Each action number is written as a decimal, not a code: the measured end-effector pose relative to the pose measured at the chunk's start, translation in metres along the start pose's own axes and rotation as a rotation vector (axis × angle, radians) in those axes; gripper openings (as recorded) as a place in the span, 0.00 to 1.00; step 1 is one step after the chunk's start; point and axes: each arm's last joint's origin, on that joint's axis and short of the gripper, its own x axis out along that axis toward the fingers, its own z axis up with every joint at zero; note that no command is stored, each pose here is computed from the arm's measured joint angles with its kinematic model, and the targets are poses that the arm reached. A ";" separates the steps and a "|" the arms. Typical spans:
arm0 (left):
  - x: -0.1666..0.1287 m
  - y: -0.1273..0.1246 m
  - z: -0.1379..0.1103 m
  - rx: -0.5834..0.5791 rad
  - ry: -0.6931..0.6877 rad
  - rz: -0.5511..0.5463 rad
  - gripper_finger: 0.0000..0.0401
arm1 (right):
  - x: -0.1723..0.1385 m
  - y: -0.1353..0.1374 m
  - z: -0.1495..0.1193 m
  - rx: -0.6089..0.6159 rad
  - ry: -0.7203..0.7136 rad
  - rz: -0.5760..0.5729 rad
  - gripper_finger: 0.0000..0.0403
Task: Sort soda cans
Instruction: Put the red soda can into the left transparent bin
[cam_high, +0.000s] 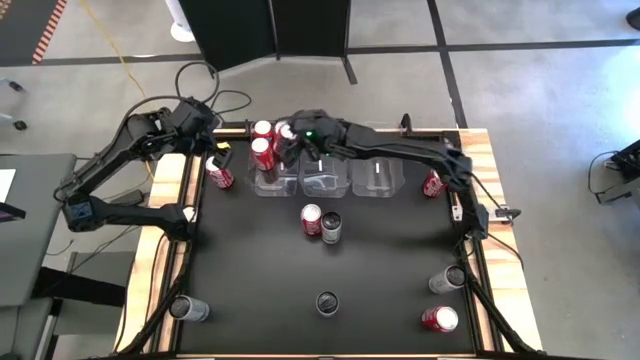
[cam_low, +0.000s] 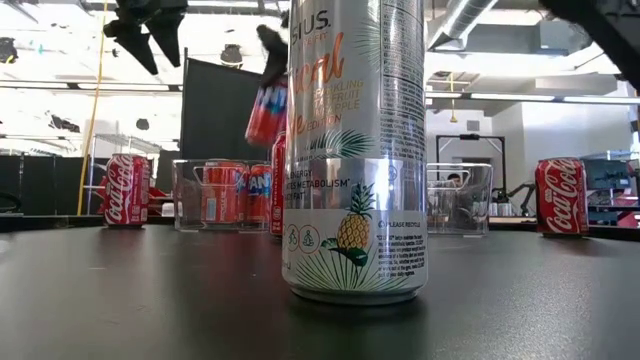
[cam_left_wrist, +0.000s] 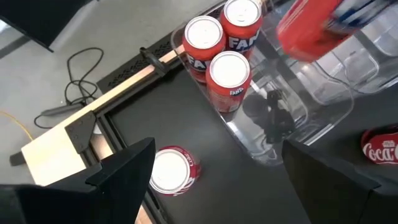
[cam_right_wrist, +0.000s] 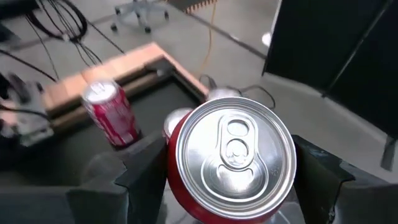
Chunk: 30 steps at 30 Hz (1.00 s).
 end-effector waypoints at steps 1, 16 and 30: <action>0.000 0.000 0.000 -0.003 -0.001 0.000 0.86 | 0.006 0.002 -0.004 -0.005 0.013 -0.003 0.71; 0.000 0.000 0.000 -0.006 -0.003 0.018 0.86 | 0.086 0.017 -0.066 -0.142 0.119 0.048 0.71; 0.013 -0.003 0.003 0.062 0.064 0.072 0.86 | 0.106 0.007 -0.075 -0.166 0.133 0.019 0.71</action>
